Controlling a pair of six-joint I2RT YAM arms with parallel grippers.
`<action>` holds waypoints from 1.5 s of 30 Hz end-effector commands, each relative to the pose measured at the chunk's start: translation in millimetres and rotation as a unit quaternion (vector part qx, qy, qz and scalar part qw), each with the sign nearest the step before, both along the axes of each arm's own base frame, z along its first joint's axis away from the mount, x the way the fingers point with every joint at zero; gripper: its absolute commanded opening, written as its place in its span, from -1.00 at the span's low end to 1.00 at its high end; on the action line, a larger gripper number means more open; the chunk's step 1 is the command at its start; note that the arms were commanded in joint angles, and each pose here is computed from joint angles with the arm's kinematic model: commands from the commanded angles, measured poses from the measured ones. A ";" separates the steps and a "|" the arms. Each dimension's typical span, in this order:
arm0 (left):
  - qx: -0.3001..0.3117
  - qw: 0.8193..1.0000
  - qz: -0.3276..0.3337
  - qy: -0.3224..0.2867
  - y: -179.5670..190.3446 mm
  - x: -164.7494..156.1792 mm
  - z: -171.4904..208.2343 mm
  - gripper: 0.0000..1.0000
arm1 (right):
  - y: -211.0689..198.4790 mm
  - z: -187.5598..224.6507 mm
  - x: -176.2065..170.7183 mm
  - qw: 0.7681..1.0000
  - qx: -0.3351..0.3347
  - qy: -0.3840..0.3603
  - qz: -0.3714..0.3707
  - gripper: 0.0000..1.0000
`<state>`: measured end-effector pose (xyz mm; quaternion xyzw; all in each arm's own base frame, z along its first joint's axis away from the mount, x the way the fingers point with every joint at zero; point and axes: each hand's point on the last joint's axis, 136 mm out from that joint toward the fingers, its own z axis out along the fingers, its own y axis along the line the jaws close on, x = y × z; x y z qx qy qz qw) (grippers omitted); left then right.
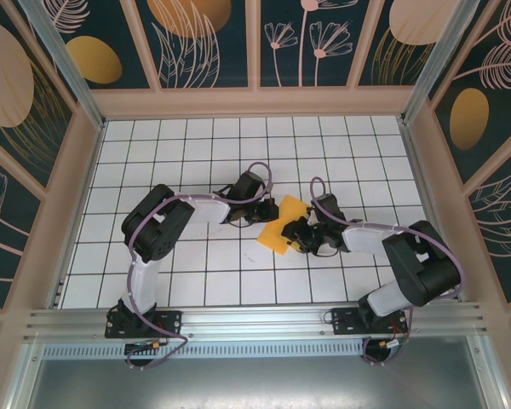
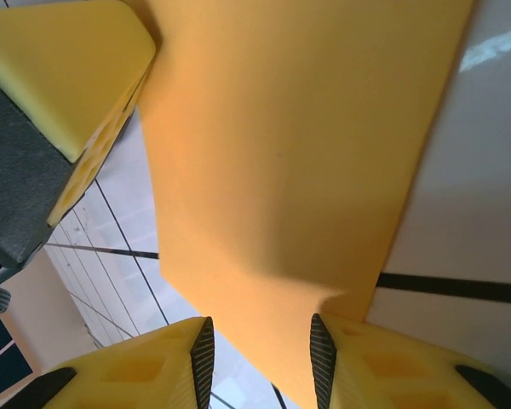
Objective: Fold a paper plane with a square sheet of paper (pick it up from the middle)
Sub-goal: Fold the square sheet of paper in half at the center of the table.
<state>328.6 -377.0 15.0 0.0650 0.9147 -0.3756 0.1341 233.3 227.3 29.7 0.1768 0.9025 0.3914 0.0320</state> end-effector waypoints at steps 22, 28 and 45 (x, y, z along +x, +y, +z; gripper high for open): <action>0.082 0.994 -0.001 0.073 30.5 -34.4 -50.5 -0.98 | 21.3 11.6 -24.4 0.999 0.004 -0.007 0.035 -0.22; 0.081 0.994 0.000 0.072 30.3 -33.2 -49.4 -0.98 | 26.4 12.9 -29.7 0.999 0.010 -0.006 0.046 -0.21; 0.067 0.997 0.015 0.045 27.5 -23.5 -24.8 -0.93 | 14.3 29.5 -9.8 0.997 -0.036 -0.054 0.031 -0.19</action>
